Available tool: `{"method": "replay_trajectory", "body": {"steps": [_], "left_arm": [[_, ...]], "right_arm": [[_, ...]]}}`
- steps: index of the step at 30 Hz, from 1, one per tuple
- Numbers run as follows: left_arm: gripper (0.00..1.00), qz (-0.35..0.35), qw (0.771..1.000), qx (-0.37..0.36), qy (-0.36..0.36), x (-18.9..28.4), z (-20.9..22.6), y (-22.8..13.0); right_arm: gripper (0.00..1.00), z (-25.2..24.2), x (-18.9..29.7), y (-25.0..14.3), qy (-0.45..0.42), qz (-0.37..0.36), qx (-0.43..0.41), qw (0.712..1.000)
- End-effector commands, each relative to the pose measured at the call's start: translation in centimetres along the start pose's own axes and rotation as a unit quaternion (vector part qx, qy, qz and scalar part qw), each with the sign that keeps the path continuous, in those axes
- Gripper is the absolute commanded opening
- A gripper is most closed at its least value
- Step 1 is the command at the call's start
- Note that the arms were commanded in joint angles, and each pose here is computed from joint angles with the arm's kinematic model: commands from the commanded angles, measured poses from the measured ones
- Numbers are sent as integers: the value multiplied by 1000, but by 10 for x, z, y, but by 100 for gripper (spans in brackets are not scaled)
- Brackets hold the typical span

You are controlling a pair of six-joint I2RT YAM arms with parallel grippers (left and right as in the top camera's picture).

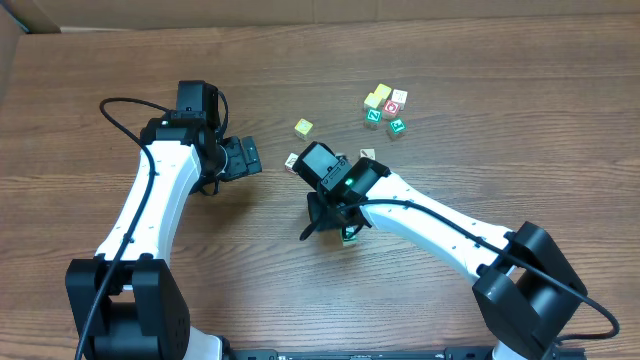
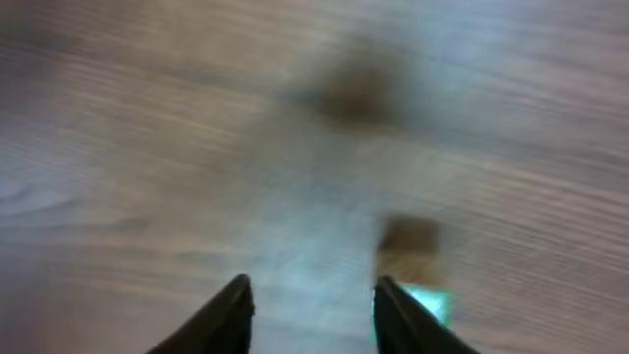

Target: Flip 3 blocks

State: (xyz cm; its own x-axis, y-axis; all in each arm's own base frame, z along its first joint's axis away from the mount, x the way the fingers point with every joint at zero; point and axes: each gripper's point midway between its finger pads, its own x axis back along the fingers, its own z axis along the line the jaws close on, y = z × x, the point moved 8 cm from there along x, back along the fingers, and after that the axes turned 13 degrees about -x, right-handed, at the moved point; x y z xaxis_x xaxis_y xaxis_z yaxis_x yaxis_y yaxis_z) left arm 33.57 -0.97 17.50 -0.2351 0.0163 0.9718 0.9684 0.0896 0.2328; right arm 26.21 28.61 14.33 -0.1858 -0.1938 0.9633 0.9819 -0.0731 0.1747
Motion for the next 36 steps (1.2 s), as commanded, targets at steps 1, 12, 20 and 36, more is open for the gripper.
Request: {"method": "replay_trajectory", "body": {"steps": [1, 12, 20, 36], "left_arm": [[100, -6, 1000, 7, 5, 2, 0, 4], [100, -6, 1000, 7, 5, 2, 0, 4], [100, -6, 1000, 7, 5, 2, 0, 4], [100, -6, 1000, 7, 5, 2, 0, 4]], "right_arm": [[50, -17, 6, 35, -36, -102, -41, 993], [60, -74, 3, 112, 25, -119, -90, 988], [66, -81, -33, 109, 6, -80, -52, 995], [52, -78, -59, 114, 3, -75, -50, 996]]}}
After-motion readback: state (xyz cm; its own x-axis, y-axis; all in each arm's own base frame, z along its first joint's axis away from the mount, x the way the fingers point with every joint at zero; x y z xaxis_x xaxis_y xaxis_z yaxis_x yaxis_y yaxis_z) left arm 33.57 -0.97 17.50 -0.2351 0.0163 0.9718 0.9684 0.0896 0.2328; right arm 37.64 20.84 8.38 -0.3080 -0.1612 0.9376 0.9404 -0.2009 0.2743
